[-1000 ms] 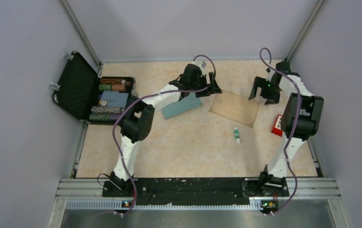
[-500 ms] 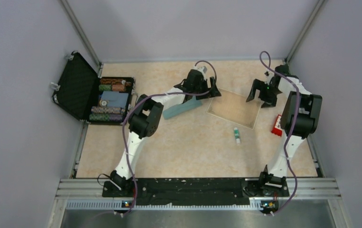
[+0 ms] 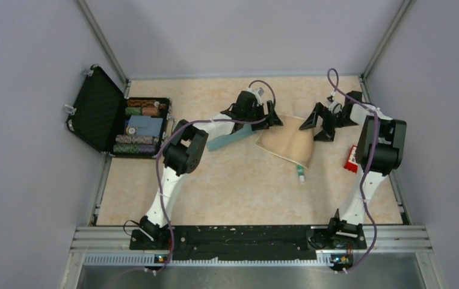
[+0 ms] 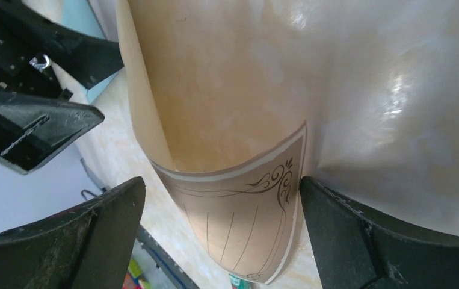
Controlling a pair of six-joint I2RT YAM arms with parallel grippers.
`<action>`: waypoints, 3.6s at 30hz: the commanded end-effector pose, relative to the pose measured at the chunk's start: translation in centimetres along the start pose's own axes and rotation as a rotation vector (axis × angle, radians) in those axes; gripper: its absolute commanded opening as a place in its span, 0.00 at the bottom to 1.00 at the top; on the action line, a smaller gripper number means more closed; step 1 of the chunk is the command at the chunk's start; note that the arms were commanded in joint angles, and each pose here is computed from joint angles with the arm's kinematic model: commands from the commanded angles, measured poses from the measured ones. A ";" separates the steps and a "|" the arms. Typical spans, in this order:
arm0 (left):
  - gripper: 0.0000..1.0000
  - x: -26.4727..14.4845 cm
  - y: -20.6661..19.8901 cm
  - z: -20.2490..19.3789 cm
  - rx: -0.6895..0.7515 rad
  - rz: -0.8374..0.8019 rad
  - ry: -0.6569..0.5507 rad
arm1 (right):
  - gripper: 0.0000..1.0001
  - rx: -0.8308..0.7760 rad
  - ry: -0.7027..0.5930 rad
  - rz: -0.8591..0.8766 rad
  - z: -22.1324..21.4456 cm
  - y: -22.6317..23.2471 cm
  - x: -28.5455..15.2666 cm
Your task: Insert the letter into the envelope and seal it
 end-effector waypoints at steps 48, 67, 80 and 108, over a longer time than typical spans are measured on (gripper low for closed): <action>0.88 0.2 -1.5 -1.5 0.219 -0.062 0.037 | 0.23 -0.083 0.093 -0.075 -4.0 1.9 -2.3; 0.88 -27.4 -10.7 16.6 0.387 -0.064 -0.414 | 0.00 -0.706 -0.273 0.276 2.3 21.4 -12.7; 0.93 -33.5 -13.2 10.0 0.531 -0.341 -0.471 | 0.00 -0.921 -0.409 0.533 -2.0 32.2 -18.3; 0.99 -26.0 -13.5 8.6 0.376 -0.593 -0.261 | 0.00 -0.857 -0.354 0.617 -5.8 31.8 -18.5</action>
Point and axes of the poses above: each gripper's point midway between its finger pads, its own x axis out along the fingers, its own y axis along the line the jaws close on, z = x × y, the point moved 4 cm from there along -x, back along the fingers, and after that the axes turned 2 degrees about -x, right-handed, at the moved point
